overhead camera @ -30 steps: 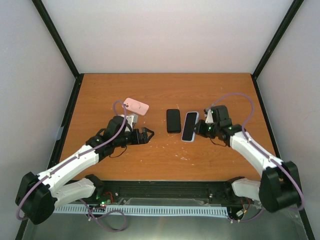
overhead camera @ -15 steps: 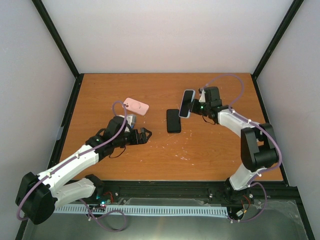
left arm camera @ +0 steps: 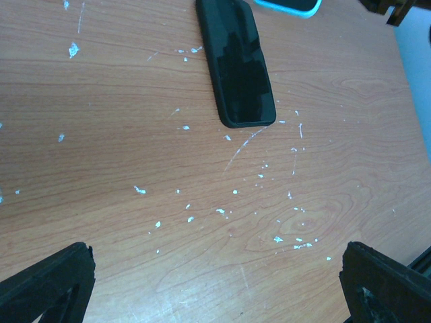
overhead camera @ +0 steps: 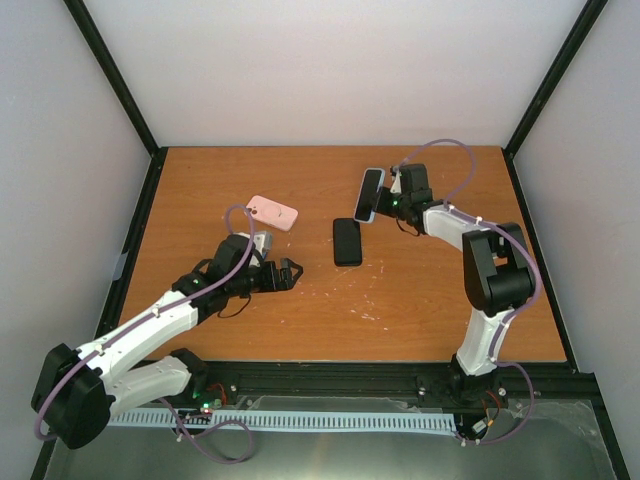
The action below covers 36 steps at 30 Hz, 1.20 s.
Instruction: Put the phone into the phone case
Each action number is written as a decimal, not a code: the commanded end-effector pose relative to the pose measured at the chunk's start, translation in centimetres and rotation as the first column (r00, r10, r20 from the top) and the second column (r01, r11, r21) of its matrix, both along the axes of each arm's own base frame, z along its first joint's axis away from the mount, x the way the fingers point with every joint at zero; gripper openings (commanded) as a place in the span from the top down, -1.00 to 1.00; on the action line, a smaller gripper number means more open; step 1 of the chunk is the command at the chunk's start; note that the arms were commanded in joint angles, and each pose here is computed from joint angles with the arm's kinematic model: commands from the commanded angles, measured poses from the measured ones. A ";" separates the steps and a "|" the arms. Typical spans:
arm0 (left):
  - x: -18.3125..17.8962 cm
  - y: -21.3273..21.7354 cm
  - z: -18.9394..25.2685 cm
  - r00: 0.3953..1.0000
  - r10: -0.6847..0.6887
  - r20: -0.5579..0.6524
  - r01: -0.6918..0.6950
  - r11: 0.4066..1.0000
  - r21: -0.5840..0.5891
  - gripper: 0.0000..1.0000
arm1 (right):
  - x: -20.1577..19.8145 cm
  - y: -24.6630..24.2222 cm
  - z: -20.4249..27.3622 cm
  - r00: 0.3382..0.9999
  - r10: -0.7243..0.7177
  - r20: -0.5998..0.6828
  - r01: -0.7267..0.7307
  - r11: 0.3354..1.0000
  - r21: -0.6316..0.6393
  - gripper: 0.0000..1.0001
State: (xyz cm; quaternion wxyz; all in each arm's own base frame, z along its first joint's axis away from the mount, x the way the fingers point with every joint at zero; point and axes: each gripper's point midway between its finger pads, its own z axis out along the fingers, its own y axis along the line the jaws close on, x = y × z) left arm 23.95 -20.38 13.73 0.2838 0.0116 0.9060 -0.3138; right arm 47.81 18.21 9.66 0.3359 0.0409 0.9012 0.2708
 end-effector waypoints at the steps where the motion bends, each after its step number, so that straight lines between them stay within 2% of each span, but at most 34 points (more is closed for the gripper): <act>1: 0.6 -0.1 0.5 1.000 -0.003 0.030 0.003 1.000 -0.009 -0.99 | 0.4 -0.2 -1.5 1.000 0.000 -0.011 -0.001 0.998 -0.060 0.95; 4: 0.7 -0.1 0.6 1.000 -0.002 0.029 0.002 1.000 -0.010 -0.99 | 0.2 -0.7 -1.5 1.000 -0.019 -0.019 0.017 0.996 -0.084 0.95; 11: 0.7 0.1 1.0 1.000 0.013 0.023 -0.012 1.000 -0.015 -0.99 | 0.1 0.2 3.4 0.999 0.026 0.041 -0.025 0.999 -0.028 0.94; 15: 0.7 0.6 0.9 0.999 0.033 0.015 -0.033 0.999 -0.005 -0.99 | -1.3 0.3 4.6 0.998 0.054 0.009 -0.054 0.998 -0.015 0.94; 27: 1.9 3.5 -0.3 0.987 0.159 -0.018 -0.157 0.985 0.077 -0.99 | -8.0 -0.5 1.0 0.968 0.196 -0.158 -0.198 0.980 0.000 0.94; 33: 3.2 4.9 -1.1 0.975 0.221 -0.026 -0.214 0.962 0.167 -0.99 | -8.4 -1.9 -0.8 0.953 0.190 -0.238 -0.190 0.982 0.022 0.91; 36: 4.0 6.3 -1.9 0.963 0.267 -0.044 -0.253 0.946 0.204 -0.99 | -8.5 -2.3 -2.3 0.940 0.189 -0.285 -0.191 0.981 0.022 0.83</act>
